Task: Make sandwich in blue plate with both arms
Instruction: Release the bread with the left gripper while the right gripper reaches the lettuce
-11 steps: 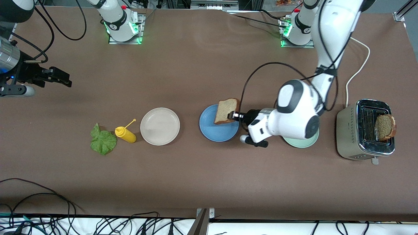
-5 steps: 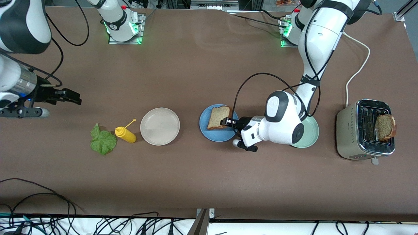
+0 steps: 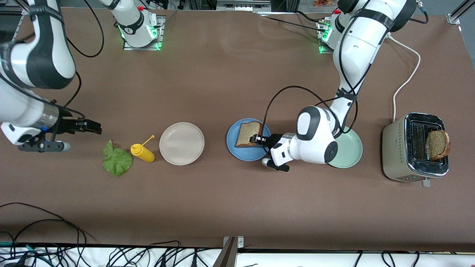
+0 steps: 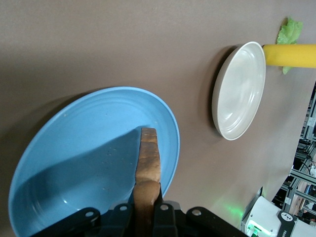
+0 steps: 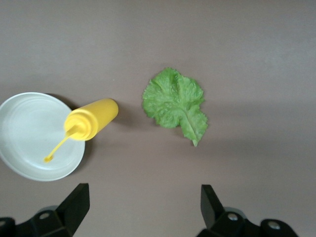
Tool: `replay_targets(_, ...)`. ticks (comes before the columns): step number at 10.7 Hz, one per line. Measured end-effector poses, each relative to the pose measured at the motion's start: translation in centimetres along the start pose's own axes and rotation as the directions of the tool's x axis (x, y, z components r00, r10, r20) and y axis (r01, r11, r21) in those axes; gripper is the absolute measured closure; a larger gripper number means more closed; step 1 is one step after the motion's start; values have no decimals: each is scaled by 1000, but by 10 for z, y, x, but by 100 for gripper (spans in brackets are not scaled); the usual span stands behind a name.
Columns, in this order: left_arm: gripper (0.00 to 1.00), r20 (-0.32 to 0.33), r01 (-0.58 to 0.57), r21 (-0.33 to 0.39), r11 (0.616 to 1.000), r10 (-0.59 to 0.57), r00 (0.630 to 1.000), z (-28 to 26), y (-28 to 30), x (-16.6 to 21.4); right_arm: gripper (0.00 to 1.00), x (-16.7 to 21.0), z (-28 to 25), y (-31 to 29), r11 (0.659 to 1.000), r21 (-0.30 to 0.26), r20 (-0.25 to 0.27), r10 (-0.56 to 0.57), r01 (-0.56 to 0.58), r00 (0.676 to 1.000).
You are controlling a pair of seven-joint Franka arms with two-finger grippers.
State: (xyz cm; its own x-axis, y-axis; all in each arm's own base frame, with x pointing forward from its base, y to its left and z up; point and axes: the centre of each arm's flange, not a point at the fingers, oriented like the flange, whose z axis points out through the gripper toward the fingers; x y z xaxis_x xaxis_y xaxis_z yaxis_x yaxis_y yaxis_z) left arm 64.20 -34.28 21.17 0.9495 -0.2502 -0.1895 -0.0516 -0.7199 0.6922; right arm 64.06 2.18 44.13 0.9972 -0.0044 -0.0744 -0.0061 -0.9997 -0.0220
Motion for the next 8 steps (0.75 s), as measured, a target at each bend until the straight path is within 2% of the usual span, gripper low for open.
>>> replay_targets(1, 86, 0, 0, 1, 1000, 0, 1000, 2, -2, 0, 0, 8, 19, 0, 1000, -16, 2, -6, 6, 1000)
replay_targets(2, 76, -12, -4, 4, 1000, 4, 1000, 3, -1, 1, 0, 16, 37, -1, 999, -35, 0, -15, 15, 1000)
replay_targets(4, 49, -31, -21, 31, 999, 22, 999, -3, 0, 5, 0, 32, 78, -2, 998, -54, -18, -27, 26, 999)
replay_targets(6, 22, -38, -74, 134, 988, 80, 996, -21, -6, 10, 0, 46, 126, -4, 998, -60, -41, -38, 35, 998)
replay_targets(8, 0, -42, -112, 218, 970, 124, 991, -42, -10, 13, 0, 54, 161, -5, 997, -63, -61, -51, 48, 997)
